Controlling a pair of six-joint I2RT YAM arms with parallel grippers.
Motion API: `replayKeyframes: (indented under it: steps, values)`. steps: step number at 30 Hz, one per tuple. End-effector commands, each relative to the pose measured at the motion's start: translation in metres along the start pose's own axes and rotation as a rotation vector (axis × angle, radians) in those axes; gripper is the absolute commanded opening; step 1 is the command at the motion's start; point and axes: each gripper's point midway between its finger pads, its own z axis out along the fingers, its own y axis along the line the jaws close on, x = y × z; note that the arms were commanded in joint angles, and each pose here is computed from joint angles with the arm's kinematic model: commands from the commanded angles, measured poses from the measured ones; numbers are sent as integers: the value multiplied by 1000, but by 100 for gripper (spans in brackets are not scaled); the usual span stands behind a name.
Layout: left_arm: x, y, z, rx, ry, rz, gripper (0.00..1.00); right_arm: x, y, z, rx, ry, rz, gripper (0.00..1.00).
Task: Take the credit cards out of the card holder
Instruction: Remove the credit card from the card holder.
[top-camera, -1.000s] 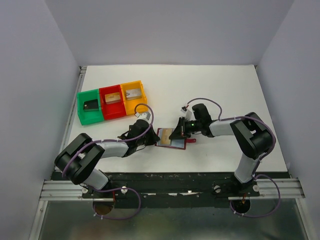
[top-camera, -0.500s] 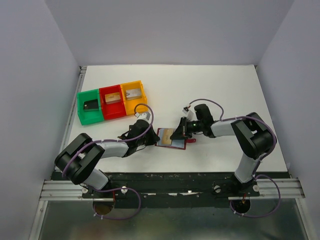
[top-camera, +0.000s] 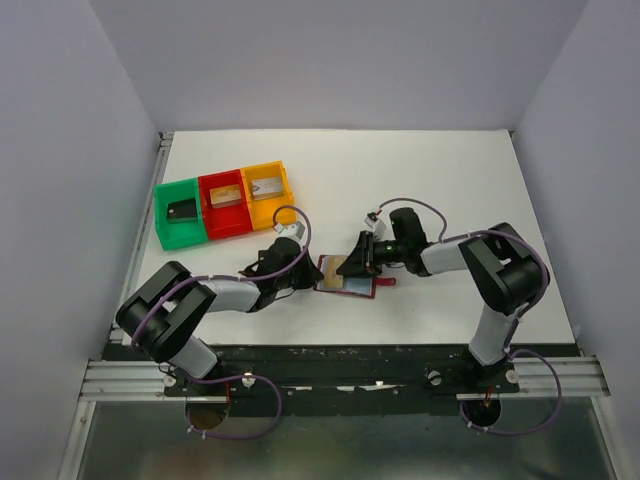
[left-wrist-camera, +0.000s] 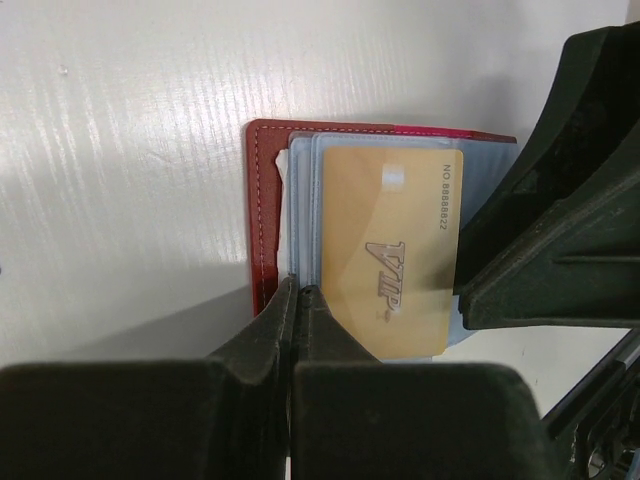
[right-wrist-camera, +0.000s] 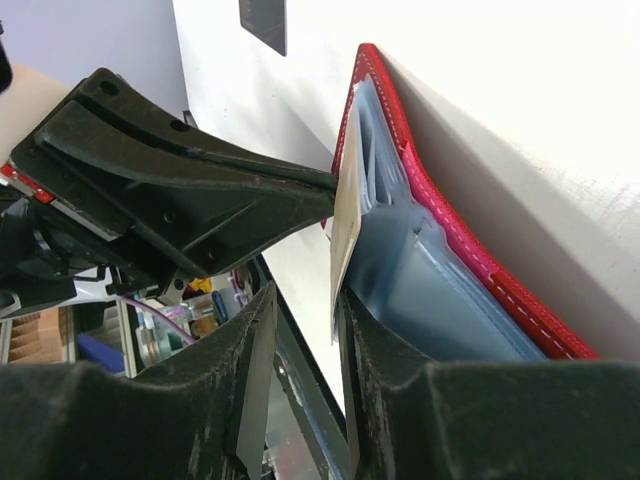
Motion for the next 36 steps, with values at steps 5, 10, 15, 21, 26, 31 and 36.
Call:
replayKeyframes:
  steps: [5, 10, 15, 21, 26, 31, 36]
  values:
    - [19, -5, 7, 47, 90, 33, 0, -5, -1, 7, -30, 21, 18, 40]
    - [21, -11, 10, 75, 104, 44, 0, -6, -4, 9, -21, 22, 32, 40]
    - [22, -14, 12, 87, 111, 52, 0, -7, -4, 13, -21, 33, 33, 40]
    - [23, -15, 12, 90, 111, 57, 0, -5, -3, 18, -19, 51, 30, 40]
    - [23, -2, 8, 30, 96, 32, 0, -5, -2, 12, 11, 37, 9, 38]
    - [27, 12, 6, -33, 92, 7, 0, -6, 1, 7, 27, 29, 0, 34]
    - [27, 20, 3, -66, 85, -16, 0, -6, 2, 1, 37, 21, -7, 32]
